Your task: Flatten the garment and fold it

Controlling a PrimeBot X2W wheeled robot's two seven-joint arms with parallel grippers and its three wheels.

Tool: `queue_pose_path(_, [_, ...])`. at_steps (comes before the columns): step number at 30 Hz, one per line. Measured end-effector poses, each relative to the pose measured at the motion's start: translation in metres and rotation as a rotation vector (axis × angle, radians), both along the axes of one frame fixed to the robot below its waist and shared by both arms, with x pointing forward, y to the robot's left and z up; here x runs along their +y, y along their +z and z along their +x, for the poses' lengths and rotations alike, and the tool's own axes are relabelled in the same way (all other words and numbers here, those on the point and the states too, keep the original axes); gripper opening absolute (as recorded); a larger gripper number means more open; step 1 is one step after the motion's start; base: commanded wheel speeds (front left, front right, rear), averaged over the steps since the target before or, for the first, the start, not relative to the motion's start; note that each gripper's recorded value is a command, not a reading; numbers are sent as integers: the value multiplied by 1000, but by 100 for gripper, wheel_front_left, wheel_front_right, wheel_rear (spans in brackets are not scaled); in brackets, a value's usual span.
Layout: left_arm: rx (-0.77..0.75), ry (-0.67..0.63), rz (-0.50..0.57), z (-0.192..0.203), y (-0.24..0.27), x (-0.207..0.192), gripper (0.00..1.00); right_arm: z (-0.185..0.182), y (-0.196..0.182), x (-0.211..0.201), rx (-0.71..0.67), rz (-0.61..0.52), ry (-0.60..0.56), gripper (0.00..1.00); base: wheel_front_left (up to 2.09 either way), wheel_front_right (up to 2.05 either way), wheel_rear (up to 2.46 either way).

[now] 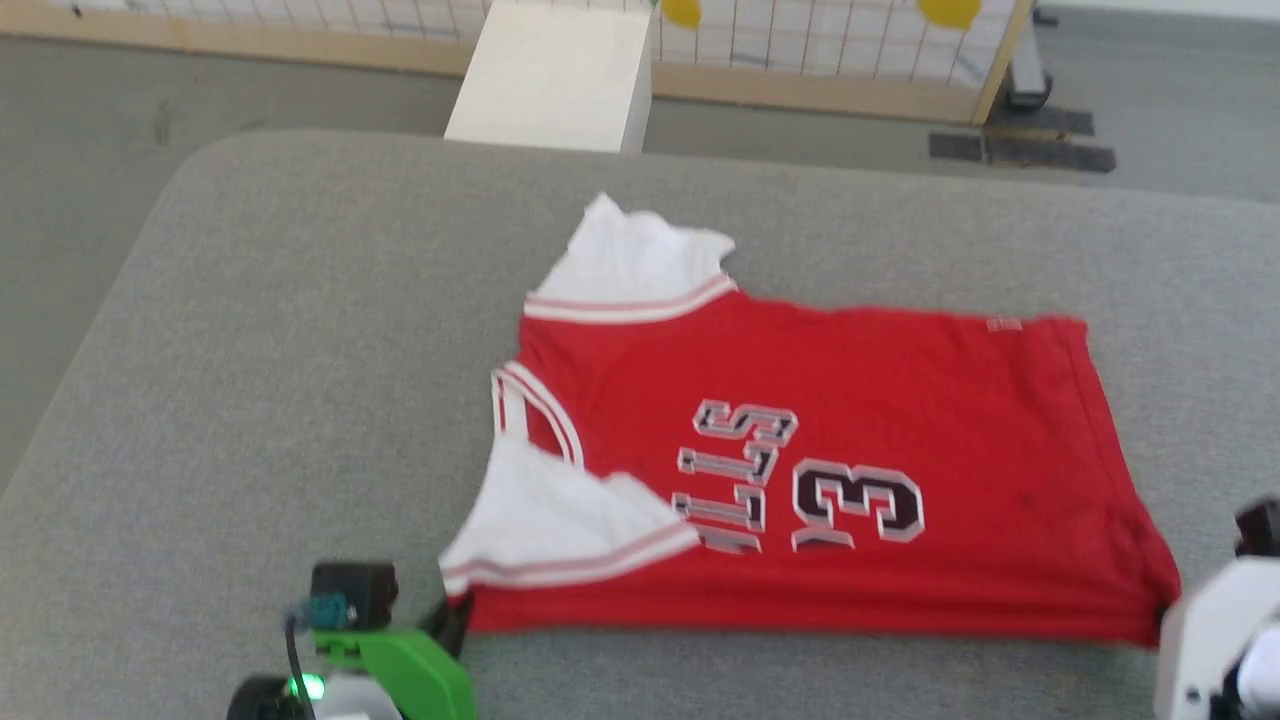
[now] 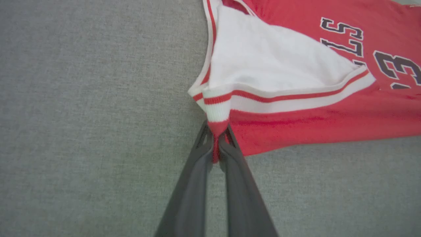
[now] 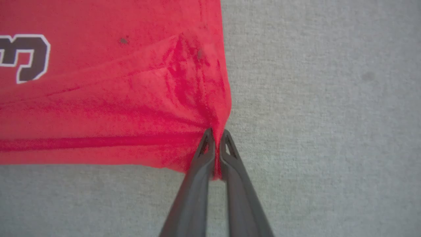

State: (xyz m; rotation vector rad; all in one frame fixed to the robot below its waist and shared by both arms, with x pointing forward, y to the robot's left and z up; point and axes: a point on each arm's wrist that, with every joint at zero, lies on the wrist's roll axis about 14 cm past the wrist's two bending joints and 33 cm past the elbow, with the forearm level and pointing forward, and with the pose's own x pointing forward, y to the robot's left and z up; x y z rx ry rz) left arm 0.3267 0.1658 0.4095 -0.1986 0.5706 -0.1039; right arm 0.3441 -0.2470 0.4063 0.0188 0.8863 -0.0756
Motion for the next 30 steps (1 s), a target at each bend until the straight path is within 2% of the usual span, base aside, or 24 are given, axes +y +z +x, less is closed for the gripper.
queue_pose_path(5, [73, -46, -20, -25, -14, -12, 0, -41, -8, -7, 49, 14, -48, 0, 0, 0, 0])
queue_pose_path(8, [94, -59, -26, -29, -21, -16, 0, -46, -13, -6, 53, 23, -57, 0, 0, 0, 0])
queue_pose_path(9, [92, -53, -24, -29, -22, -15, 60, -44, -13, -5, 38, 20, -53, 26, 0, 0, 0])
queue_pose_path(10, [84, -48, -23, -28, -23, -14, 100, -40, -12, -4, 11, 15, -48, 100, 0, 0, 0])
queue_pose_path(14, [-34, -18, -18, -11, -9, -9, 100, -15, 6, 3, -146, 18, -27, 100, 0, 0, 0])
queue_pose_path(18, [-293, -3, 8, 26, 39, -3, 100, 17, 48, 10, -394, -4, 21, 100, 0, 0, 0])
queue_pose_path(23, [-504, -82, -1, 58, 91, -19, 100, 38, 98, 22, -683, -28, 81, 100, 0, 0, 0])
queue_pose_path(27, [-536, -186, 25, 86, 110, -35, 100, 45, 125, 26, -840, -68, 96, 100, 0, 0, 0])
queue_pose_path(30, [-535, -269, 69, 114, 120, -43, 100, 49, 131, 29, -897, -74, 92, 100, 0, 0, 0])
